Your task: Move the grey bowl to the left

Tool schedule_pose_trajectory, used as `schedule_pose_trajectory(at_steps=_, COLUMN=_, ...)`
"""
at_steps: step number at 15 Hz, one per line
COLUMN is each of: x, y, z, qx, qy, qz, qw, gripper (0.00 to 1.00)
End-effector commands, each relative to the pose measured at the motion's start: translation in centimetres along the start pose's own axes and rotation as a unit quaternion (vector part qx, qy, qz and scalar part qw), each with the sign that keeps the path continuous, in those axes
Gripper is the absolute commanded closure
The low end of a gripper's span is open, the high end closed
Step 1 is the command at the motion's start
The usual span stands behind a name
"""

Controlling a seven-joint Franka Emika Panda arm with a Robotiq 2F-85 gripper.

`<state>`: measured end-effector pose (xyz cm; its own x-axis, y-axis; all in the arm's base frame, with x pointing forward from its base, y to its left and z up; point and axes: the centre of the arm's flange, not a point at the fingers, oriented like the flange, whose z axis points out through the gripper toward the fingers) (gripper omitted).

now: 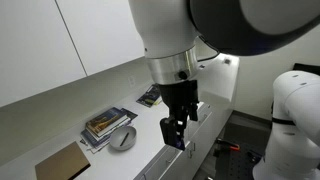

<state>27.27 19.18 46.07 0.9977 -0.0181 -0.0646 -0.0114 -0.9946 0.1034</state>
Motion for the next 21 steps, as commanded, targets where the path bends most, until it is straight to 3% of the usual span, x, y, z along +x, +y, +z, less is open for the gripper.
schedule_pose_trajectory(at_steps=1, x=0.0, y=0.0, z=0.0, qx=0.0, qy=0.0, qz=0.0, qw=1.0, gripper=0.0)
schedule_pose_trajectory(at_steps=6, x=0.3, y=0.0, z=0.2, qx=0.004, qy=0.009, qz=-0.005, qw=0.9999, gripper=0.0)
schedule_pose_trajectory(at_steps=8, x=2.2, y=-0.1, z=0.8, qx=0.014, qy=0.016, qz=0.001, qw=0.9998, gripper=0.0)
schedule_pose_trajectory(at_steps=12, x=9.2, y=0.3, z=4.0, qx=0.058, qy=0.049, qz=0.039, qw=0.9964, gripper=0.0)
schedule_pose_trajectory(at_steps=15, x=15.1, y=-0.3, z=7.7, qx=0.057, qy=0.081, qz=0.039, qw=0.9943, gripper=0.0)
schedule_pose_trajectory(at_steps=17, x=18.7, y=-1.3, z=10.1, qx=0.034, qy=0.113, qz=0.034, qw=0.9925, gripper=0.0)
schedule_pose_trajectory(at_steps=21, x=25.3, y=-2.4, z=13.7, qx=-0.026, qy=0.131, qz=0.033, qw=0.9905, gripper=0.0)
